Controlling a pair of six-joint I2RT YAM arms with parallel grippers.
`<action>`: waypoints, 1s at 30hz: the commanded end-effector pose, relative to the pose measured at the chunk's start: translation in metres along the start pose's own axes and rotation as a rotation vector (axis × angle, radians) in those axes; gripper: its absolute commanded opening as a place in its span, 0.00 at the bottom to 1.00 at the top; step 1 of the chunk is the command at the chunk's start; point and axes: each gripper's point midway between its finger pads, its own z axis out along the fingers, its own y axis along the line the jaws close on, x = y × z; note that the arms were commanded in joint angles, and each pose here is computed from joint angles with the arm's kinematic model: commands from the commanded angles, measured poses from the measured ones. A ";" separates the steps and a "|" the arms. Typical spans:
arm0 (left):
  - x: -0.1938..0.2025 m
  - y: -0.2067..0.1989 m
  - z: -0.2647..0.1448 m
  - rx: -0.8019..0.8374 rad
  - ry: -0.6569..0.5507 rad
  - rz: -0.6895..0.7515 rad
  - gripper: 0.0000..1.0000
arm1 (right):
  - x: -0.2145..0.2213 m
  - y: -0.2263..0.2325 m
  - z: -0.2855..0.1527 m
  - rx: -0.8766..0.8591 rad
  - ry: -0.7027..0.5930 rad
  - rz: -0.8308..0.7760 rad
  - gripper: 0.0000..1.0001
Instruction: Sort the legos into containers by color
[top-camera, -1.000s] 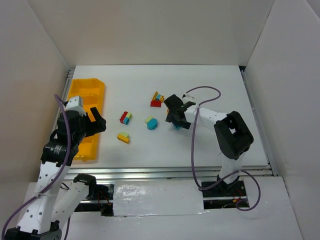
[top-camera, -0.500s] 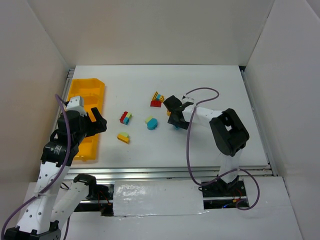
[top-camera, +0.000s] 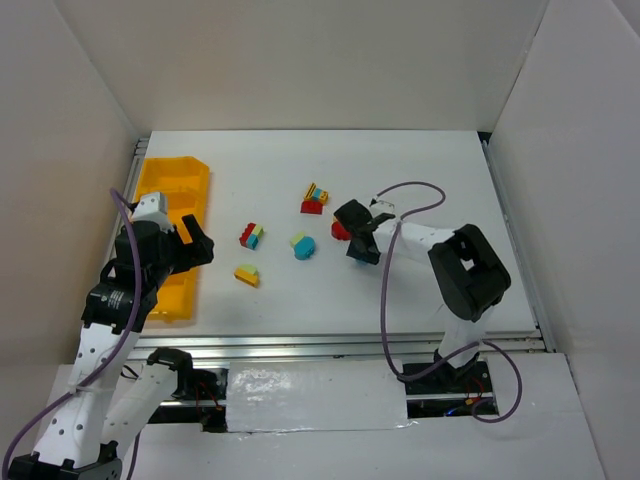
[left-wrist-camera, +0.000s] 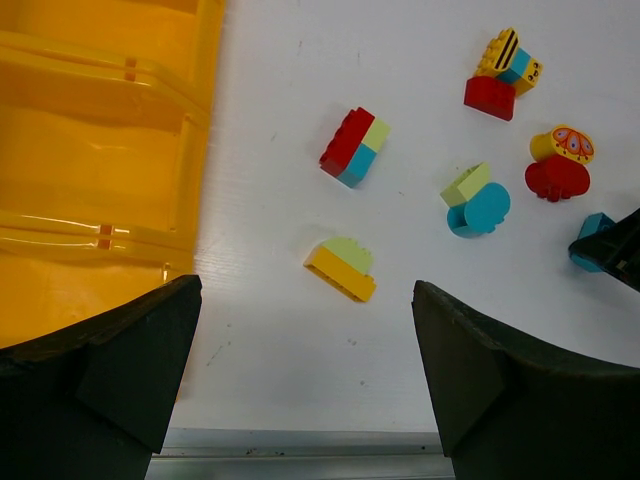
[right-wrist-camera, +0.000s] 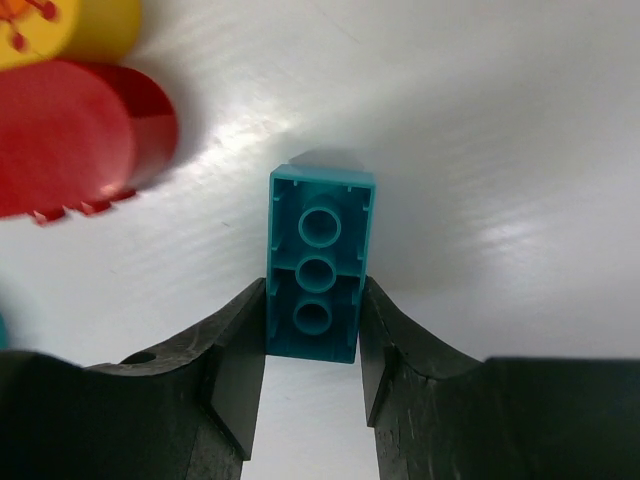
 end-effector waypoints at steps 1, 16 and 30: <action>-0.009 -0.014 0.000 0.065 -0.028 -0.006 1.00 | -0.019 -0.011 -0.031 -0.024 -0.070 -0.033 0.00; -0.015 -0.147 -0.020 0.740 0.216 -0.255 0.95 | 0.048 0.126 -0.295 -1.199 -0.379 -0.675 0.00; 0.002 -0.163 -0.024 0.814 0.292 -0.274 0.88 | 0.032 0.160 -0.320 -1.222 -0.447 -0.649 0.00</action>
